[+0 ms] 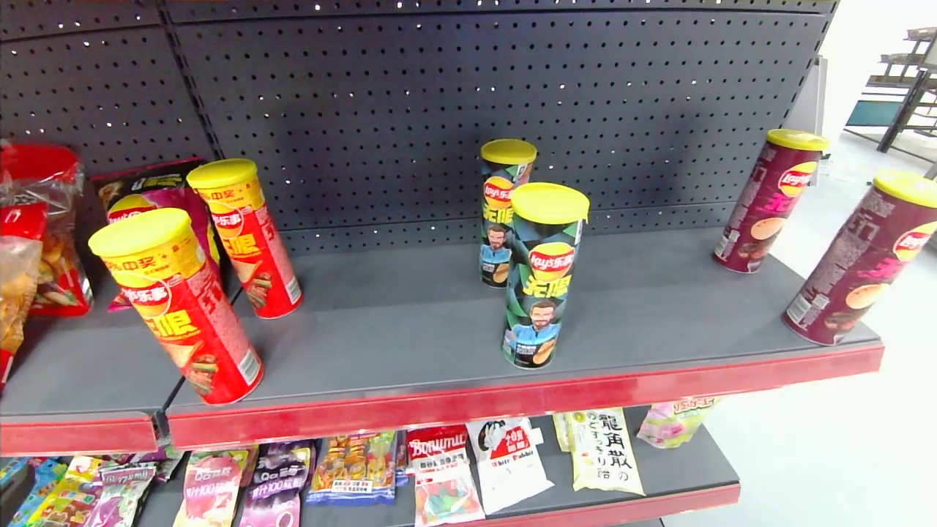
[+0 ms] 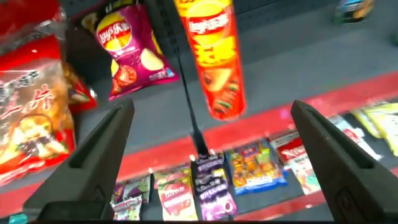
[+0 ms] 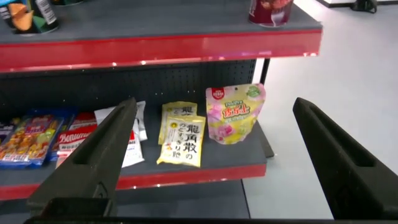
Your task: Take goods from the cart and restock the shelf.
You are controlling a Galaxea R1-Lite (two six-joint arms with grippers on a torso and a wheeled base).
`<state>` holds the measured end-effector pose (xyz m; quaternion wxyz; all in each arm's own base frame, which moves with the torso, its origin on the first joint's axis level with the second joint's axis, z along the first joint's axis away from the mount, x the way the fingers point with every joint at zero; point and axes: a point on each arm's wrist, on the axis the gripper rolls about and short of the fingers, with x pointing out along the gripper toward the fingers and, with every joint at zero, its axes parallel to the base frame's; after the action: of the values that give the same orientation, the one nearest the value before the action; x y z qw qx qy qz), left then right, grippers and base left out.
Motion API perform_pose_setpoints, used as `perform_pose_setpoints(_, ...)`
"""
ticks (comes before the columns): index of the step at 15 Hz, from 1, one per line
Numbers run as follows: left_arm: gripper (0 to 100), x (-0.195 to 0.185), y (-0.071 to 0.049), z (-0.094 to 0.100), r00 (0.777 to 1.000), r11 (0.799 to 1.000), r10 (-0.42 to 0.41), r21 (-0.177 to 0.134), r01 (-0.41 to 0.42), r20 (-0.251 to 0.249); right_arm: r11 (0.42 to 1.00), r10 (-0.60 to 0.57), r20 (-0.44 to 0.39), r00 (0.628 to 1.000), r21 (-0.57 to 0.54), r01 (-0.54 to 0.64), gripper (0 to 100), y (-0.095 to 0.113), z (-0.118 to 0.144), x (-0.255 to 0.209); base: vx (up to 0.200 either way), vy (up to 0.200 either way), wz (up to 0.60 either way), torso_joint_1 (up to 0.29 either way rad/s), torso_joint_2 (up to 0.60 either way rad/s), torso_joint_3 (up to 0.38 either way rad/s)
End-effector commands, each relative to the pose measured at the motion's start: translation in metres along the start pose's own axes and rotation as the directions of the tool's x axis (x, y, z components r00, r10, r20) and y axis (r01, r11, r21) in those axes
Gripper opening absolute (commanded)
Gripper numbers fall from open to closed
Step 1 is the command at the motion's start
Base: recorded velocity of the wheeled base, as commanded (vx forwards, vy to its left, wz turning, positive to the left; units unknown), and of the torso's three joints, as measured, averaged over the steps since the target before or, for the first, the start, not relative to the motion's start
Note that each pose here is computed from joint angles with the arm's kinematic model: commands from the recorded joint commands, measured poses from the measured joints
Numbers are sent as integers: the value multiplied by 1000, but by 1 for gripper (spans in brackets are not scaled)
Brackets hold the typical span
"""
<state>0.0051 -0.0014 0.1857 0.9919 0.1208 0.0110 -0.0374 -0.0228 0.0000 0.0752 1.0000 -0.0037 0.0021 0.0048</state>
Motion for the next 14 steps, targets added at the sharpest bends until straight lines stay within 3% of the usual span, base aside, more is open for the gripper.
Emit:
perform_pose_setpoints(1, 100, -2, -1, -2, 1000, 1000, 0, 1, 0, 7, 1000, 1, 1, 1000, 1, -1, 100, 0, 0, 0, 0, 0, 0, 0, 0, 0)
perform_pose_setpoints(7, 100, -21, -10, -36, 1000, 1000, 10, -5, -10, 24, 1000, 4, 1, 1000, 0, -4, 100, 0, 0, 0, 0, 0, 0, 0, 0, 0)
perform_pose_setpoints(9, 100, -29, -14, -52, 1000, 999, 18, -50, -17, 16, 1000, 3, 0, 1000, 3, -3, 100, 0, 0, 0, 0, 0, 0, 0, 0, 0)
perform_pose_setpoints(11, 100, -32, -22, -84, 1000, 993, 21, -115, -22, -8, 1000, 3, 0, 1000, 3, -3, 100, 0, 0, 0, 0, 0, 0, 0, 0, 0)
perform_pose_setpoints(12, 100, -30, -26, -100, 999, 990, 45, -129, -47, -14, 1000, 4, 1, 1000, 1, -4, 100, 0, 0, 0, 0, 0, 0, 0, 0, 0)
perform_pose_setpoints(13, 100, -28, -27, -100, 999, 988, 35, -148, -33, 10, 1000, 4, 3, 1000, 1, -4, 100, 0, 0, 0, 0, 0, 0, 0, 0, 0)
perform_pose_setpoints(14, 100, -25, -29, -106, 1000, 974, -2, -226, 6, 20, 1000, 4, 1, 1000, 1, -4, 100, 0, 0, 0, 0, 0, 0, 0, 0, 0)
